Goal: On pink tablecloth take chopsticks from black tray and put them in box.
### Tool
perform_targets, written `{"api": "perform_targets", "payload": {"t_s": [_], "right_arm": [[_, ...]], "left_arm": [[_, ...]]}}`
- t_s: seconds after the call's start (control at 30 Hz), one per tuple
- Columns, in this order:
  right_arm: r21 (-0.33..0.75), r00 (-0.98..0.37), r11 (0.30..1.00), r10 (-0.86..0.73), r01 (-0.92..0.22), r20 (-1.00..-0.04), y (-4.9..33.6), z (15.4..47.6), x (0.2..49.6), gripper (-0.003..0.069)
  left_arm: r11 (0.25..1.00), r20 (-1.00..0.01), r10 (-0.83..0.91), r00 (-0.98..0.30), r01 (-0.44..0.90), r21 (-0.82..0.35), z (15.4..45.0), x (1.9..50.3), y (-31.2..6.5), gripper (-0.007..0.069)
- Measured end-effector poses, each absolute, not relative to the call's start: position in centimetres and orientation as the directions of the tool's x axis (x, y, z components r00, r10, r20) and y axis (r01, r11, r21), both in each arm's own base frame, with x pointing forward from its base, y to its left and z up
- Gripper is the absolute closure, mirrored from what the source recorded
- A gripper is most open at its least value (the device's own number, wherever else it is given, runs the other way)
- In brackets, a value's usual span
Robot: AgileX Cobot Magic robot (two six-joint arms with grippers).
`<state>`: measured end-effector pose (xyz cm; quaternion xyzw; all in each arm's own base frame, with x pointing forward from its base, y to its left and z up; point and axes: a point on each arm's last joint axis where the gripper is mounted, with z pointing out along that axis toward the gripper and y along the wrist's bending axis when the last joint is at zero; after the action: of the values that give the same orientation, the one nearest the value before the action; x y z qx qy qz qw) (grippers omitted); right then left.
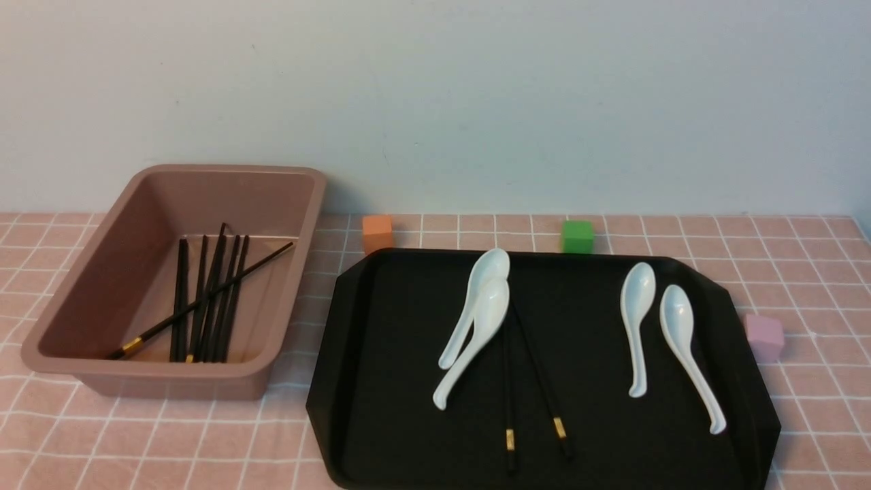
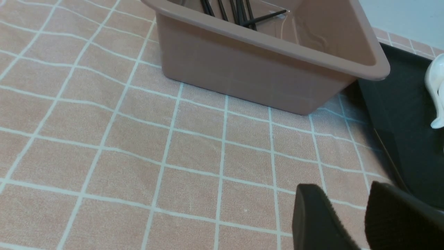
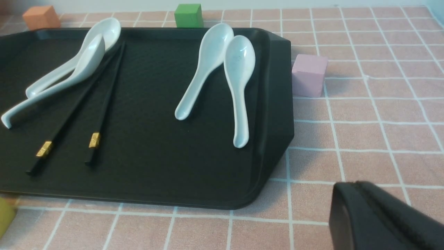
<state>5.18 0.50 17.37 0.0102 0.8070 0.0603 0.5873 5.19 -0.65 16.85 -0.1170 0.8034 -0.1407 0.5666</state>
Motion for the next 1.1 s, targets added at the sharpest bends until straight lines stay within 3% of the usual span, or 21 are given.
{"api": "perform_targets", "payload": {"t_s": [1.1], "right_arm": [[0.106,-0.310,0.993,0.085,-0.054,-0.947,0.49,17.37,5.19,0.0653]], "left_arm": [[0.933,-0.877,-0.348,-0.330,-0.029,-0.359,16.85,5.19,-0.65,0.0386]]}}
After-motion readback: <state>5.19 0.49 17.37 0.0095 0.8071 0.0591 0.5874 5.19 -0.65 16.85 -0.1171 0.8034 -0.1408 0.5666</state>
